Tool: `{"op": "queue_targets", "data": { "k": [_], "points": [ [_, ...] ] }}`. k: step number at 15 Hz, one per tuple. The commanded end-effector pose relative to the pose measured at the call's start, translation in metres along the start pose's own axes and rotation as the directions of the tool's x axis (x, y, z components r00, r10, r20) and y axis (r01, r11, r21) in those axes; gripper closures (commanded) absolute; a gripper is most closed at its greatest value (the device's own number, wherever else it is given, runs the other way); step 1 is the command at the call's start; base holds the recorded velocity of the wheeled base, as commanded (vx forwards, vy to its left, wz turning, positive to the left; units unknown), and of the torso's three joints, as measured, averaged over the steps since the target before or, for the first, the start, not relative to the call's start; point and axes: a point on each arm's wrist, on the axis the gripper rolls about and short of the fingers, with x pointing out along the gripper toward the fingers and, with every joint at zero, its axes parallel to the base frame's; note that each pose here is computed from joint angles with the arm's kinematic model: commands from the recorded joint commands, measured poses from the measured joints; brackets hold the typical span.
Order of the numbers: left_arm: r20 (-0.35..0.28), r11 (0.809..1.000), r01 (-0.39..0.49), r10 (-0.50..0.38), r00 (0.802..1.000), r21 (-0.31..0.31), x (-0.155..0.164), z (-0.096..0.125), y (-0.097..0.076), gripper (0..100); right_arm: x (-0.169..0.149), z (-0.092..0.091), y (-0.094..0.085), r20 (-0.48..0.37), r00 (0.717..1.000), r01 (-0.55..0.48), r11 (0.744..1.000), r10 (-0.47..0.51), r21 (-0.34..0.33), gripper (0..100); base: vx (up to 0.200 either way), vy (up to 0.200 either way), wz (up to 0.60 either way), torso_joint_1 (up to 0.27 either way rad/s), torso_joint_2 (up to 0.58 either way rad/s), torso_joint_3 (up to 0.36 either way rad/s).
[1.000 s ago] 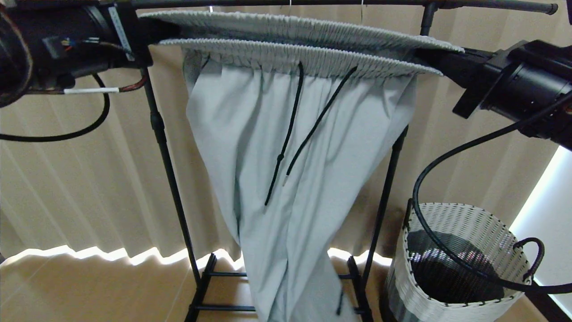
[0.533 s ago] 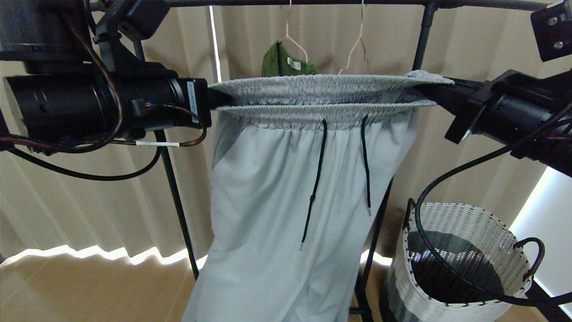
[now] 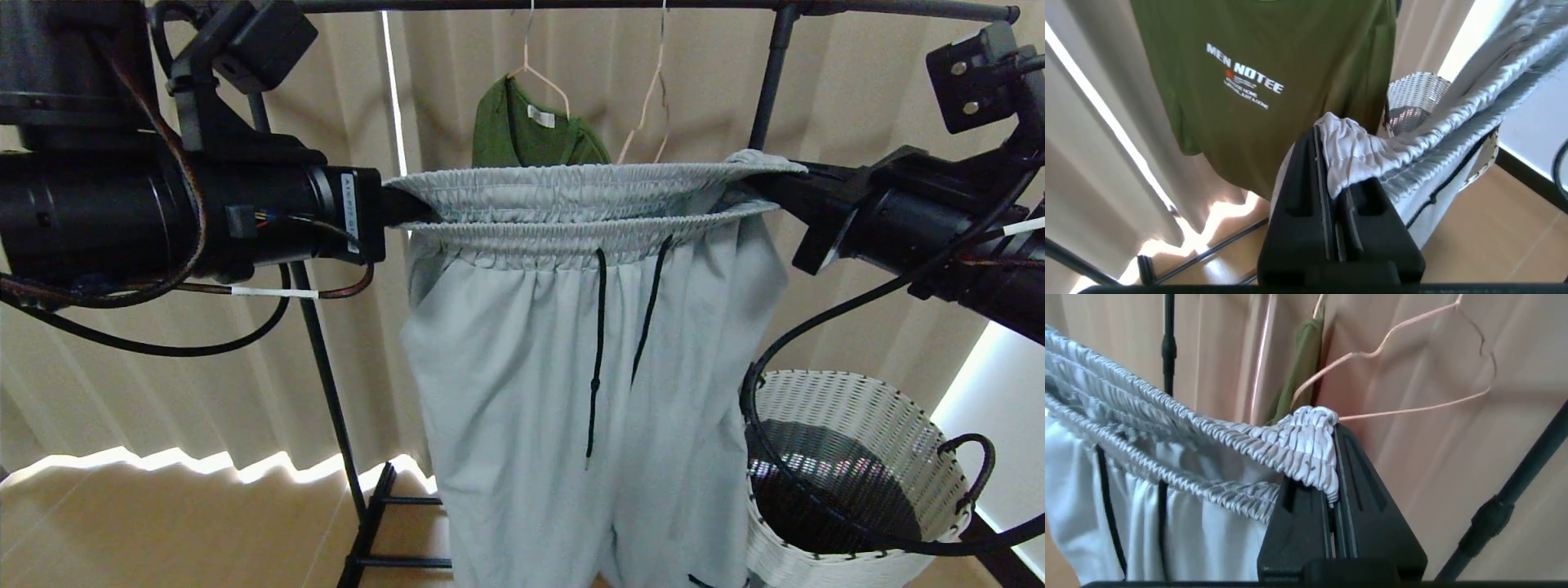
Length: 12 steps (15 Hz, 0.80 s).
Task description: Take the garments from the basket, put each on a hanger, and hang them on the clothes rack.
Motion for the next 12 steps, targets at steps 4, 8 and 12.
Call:
{"op": "queue_targets", "data": {
  "k": [4,8,12],
  "points": [
    [-0.007,1.000,-0.020,0.020,1.000,0.007,0.017,-0.001,0.002,100,-0.019,0.007,-0.014,-0.001,0.998,0.063,0.998,-0.063,-0.010,100,0.000,0.000,0.00,0.000,0.00,0.000],
    [0.003,0.999,-0.042,0.042,0.999,0.000,0.042,0.007,0.002,100,-0.057,0.024,-0.004,-0.051,0.998,0.035,0.998,-0.032,0.059,100,0.000,0.000,0.00,0.000,0.00,0.000],
    [-0.012,0.997,-0.044,0.044,0.999,-0.056,0.064,0.005,0.004,100,-0.089,0.007,0.016,-0.097,0.969,-0.215,0.969,0.227,0.121,100,0.000,0.000,0.00,0.000,0.00,0.000]
  ]
}}
